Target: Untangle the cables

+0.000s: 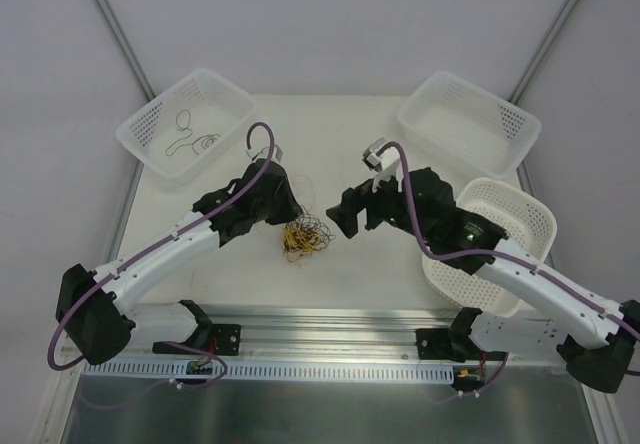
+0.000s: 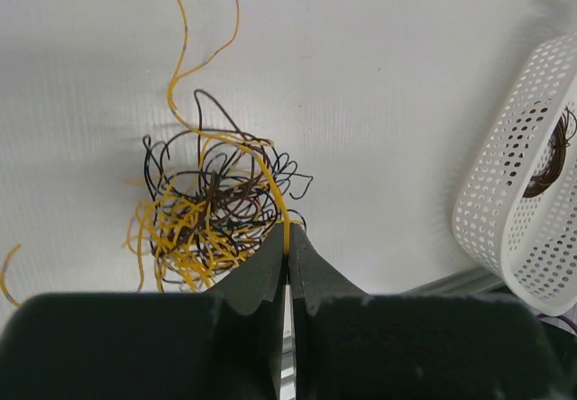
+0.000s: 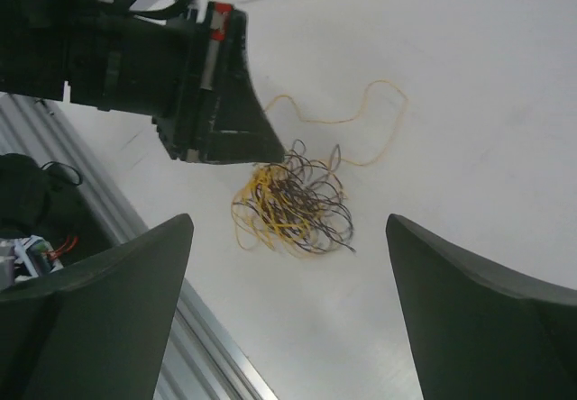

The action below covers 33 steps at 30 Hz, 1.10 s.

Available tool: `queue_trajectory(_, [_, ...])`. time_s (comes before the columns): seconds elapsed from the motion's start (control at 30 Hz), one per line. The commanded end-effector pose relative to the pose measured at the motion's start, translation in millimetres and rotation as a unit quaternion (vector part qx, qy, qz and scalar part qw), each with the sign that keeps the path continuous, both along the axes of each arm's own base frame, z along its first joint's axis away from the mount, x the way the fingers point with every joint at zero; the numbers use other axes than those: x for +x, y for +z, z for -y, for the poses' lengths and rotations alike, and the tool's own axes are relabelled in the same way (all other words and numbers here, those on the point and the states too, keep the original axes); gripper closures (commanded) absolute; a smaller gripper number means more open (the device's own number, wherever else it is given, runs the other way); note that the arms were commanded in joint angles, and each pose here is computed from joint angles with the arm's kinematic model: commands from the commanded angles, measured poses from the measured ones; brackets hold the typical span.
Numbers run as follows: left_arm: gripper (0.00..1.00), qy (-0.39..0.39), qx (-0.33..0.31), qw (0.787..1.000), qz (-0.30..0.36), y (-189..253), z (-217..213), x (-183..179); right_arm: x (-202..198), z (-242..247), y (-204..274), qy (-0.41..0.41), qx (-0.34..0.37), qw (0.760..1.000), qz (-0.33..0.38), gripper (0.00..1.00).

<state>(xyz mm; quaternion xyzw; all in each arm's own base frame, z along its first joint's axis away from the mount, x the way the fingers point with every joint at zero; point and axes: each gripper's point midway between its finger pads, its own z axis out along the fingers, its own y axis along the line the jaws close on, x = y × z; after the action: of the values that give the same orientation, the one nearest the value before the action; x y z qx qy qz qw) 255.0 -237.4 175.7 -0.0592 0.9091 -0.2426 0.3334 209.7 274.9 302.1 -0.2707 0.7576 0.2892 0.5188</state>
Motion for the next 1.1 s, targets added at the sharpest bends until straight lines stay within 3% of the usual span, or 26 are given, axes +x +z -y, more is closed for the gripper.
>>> queue_trajectory(0.0, [1.00,0.012,-0.028,1.000,0.001,15,6,3,-20,-43,-36,0.089,0.038,0.993,-0.061,0.08])
queue_trajectory(0.13, [1.00,0.022,-0.038,0.999,-0.005,15,4,1,-10,-68,-71,0.086,0.063,0.990,-0.090,0.15])
queue_trajectory(0.5, [1.00,0.034,-0.068,0.997,-0.030,11,4,-13,1,-111,-151,0.103,0.044,0.980,-0.163,0.19])
queue_trajectory(0.77, [1.00,0.046,-0.080,0.995,-0.024,15,-3,-18,19,-121,-184,0.083,0.021,0.983,-0.164,0.26])
queue_trajectory(0.87, [1.00,0.049,-0.081,0.995,-0.018,19,-6,-17,17,-123,-200,0.089,0.010,0.980,-0.177,0.38])
queue_trajectory(0.97, [1.00,0.052,-0.077,0.996,-0.002,27,-9,-14,12,-117,-214,0.091,-0.003,0.978,-0.186,0.56])
queue_trajectory(1.0, [1.00,0.059,-0.073,0.996,0.008,30,-13,-12,10,-114,-219,0.090,-0.010,0.978,-0.190,0.67])
queue_trajectory(1.07, [1.00,0.060,-0.062,0.996,0.028,40,-18,-8,8,-106,-226,0.087,-0.025,0.978,-0.189,0.77])
